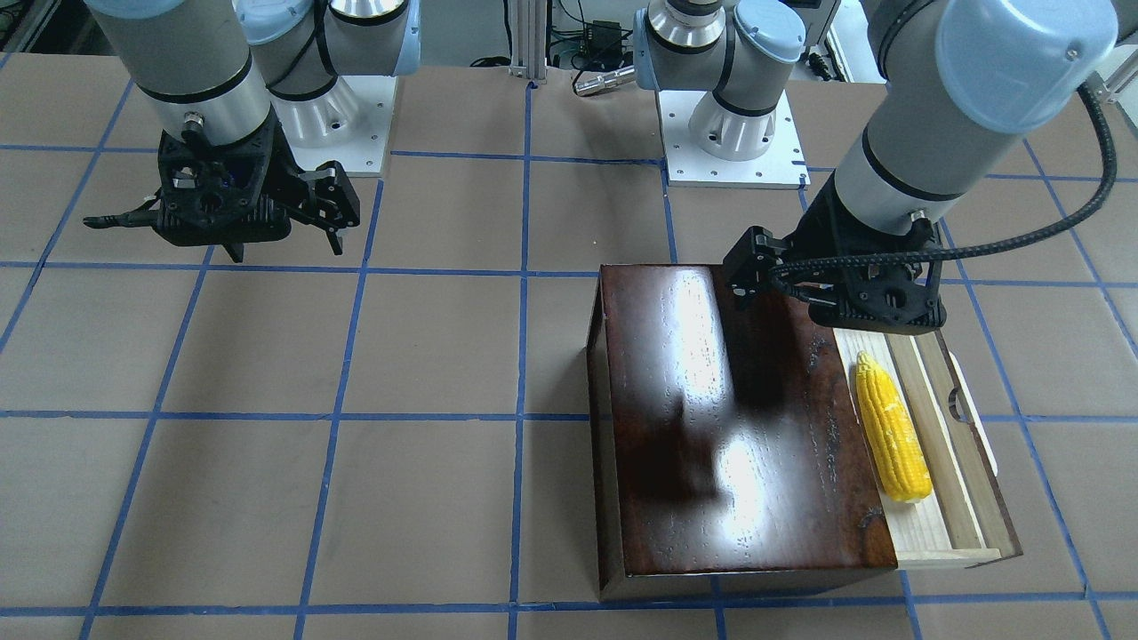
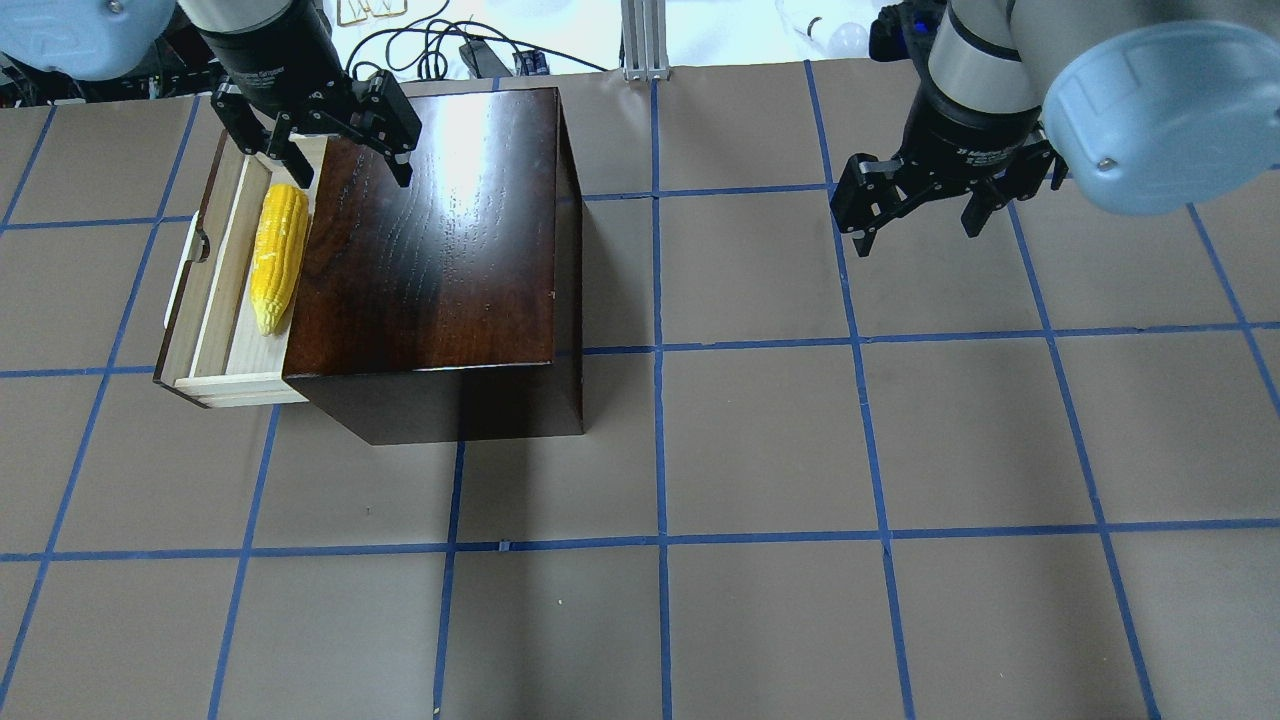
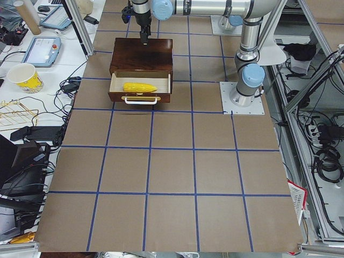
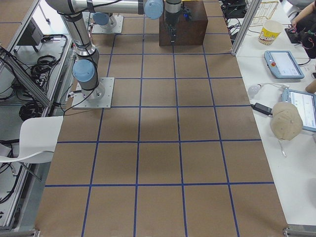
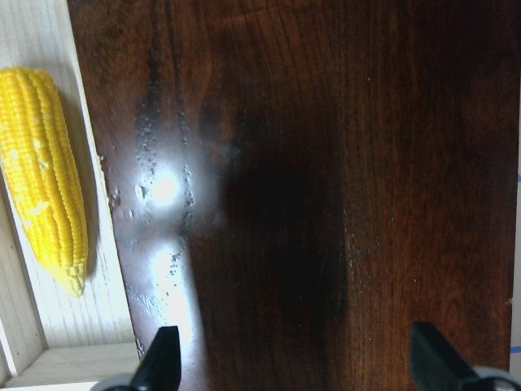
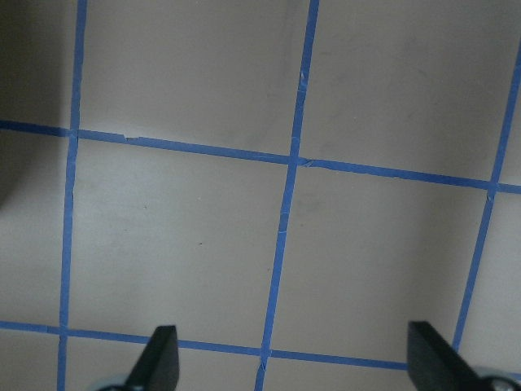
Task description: Open drawer and put corn inside
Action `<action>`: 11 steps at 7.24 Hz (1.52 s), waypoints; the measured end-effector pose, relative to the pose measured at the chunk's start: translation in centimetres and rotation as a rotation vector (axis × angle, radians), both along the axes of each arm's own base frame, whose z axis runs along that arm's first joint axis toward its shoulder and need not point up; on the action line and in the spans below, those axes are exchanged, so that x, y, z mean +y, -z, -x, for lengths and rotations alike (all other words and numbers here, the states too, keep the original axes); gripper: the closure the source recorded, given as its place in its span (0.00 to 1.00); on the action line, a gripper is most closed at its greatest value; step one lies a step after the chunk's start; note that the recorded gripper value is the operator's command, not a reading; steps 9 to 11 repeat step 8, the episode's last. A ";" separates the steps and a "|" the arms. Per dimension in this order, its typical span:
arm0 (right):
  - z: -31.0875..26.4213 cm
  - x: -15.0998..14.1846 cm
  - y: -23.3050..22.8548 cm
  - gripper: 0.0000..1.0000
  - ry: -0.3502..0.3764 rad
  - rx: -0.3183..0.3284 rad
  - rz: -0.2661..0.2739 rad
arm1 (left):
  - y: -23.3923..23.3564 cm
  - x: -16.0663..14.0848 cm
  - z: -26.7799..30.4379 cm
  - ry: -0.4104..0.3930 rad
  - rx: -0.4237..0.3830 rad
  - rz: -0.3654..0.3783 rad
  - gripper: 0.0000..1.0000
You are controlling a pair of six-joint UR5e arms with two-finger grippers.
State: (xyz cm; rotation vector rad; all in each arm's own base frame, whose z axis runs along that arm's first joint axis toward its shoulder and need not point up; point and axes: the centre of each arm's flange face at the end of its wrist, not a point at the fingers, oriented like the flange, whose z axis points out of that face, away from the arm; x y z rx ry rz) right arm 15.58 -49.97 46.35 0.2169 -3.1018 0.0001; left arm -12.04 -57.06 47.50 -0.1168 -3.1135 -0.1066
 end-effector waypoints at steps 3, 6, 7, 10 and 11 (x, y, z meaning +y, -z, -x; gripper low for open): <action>0.1 0.0 0.0 0.00 0.001 0.000 0.000 | 0.6 1.7 -0.2 -0.008 -0.002 -0.008 0.00; 0.1 0.0 0.0 0.00 0.001 0.000 0.000 | 0.4 2.0 -0.5 -0.015 -0.001 -0.005 0.00; 0.0 0.0 0.0 0.00 0.001 0.000 0.000 | 0.4 2.0 -0.5 -0.016 0.000 -0.004 0.00; 0.0 0.0 0.0 0.00 0.000 0.000 0.000 | 0.4 2.0 -0.5 -0.016 -0.001 -0.004 0.00; 0.0 0.0 0.0 0.00 0.000 0.000 0.000 | 0.4 2.0 -0.5 -0.016 -0.001 -0.004 0.00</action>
